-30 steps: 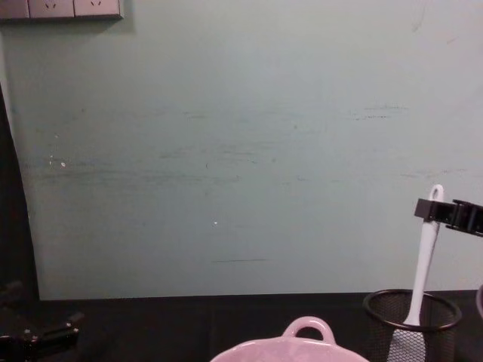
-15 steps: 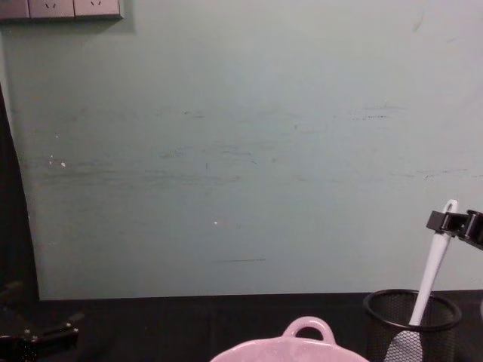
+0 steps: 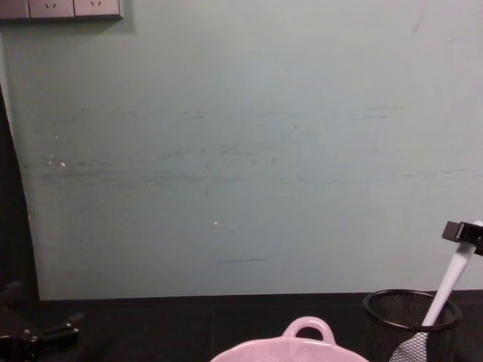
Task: Use the one hand to pick up the spoon and stir the clear water in the bowl.
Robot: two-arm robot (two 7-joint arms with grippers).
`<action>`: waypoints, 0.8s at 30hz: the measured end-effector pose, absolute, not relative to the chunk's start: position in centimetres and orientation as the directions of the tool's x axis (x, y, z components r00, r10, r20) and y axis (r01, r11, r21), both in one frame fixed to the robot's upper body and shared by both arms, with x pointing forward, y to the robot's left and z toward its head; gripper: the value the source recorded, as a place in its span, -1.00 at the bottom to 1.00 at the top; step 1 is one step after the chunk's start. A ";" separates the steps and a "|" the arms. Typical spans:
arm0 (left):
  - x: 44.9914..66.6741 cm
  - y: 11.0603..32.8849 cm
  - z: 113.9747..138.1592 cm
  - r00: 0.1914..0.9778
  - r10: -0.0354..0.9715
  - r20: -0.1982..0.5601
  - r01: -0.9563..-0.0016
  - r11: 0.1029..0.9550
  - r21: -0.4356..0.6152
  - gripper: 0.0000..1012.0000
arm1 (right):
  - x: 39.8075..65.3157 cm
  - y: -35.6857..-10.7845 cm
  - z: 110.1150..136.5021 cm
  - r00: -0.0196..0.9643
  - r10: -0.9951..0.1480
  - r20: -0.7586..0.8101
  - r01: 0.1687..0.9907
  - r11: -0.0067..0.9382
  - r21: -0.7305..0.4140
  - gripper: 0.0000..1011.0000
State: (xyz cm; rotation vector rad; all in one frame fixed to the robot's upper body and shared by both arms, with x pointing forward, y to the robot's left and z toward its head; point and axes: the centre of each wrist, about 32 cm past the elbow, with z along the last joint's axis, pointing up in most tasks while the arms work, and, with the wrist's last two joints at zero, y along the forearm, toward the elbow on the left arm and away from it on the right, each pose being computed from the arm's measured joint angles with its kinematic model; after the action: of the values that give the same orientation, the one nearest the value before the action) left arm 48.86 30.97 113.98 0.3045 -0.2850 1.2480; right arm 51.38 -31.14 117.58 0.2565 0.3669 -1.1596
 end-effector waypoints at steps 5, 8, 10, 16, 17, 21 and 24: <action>48.9 31.0 114.0 0.292 0.880 0.374 -0.955 0.287 0.070 1.00 | 51.2 -31.8 117.2 0.335 -0.848 -0.410 0.926 0.378 -0.025 0.44; 48.9 31.0 114.0 0.292 0.880 0.374 -0.955 0.287 0.070 1.00 | 50.9 -32.3 117.0 0.330 -0.855 -0.401 0.921 0.385 -0.063 0.62; 48.9 31.0 114.0 0.292 0.880 0.374 -0.955 0.287 0.070 1.00 | 50.6 -32.6 117.1 0.329 -0.859 -0.392 0.919 0.387 -0.078 0.70; 48.9 31.0 114.0 0.292 0.880 0.374 -0.955 0.287 0.070 1.00 | 49.2 -33.9 118.5 0.353 -0.878 -0.325 0.904 0.409 -0.124 0.98; 48.9 31.0 114.0 0.292 0.880 0.374 -0.955 0.287 0.070 1.00 | 49.0 -34.1 118.8 0.358 -0.880 -0.312 0.901 0.413 -0.131 0.98; 48.9 31.0 114.0 0.292 0.880 0.374 -0.955 0.287 0.070 1.00 | 48.2 -34.8 120.9 0.394 -0.905 -0.157 0.886 0.420 -0.199 0.98; 48.9 31.0 114.0 0.292 0.880 0.374 -0.955 0.287 0.070 1.00 | 47.9 -34.8 121.8 0.405 -0.914 -0.024 0.885 0.399 -0.241 0.98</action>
State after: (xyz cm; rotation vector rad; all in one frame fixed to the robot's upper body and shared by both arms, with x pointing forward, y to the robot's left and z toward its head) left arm 48.86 30.97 113.98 0.3044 -0.2850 1.2480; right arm 47.89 -34.79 121.84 -0.2020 0.1620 -1.1445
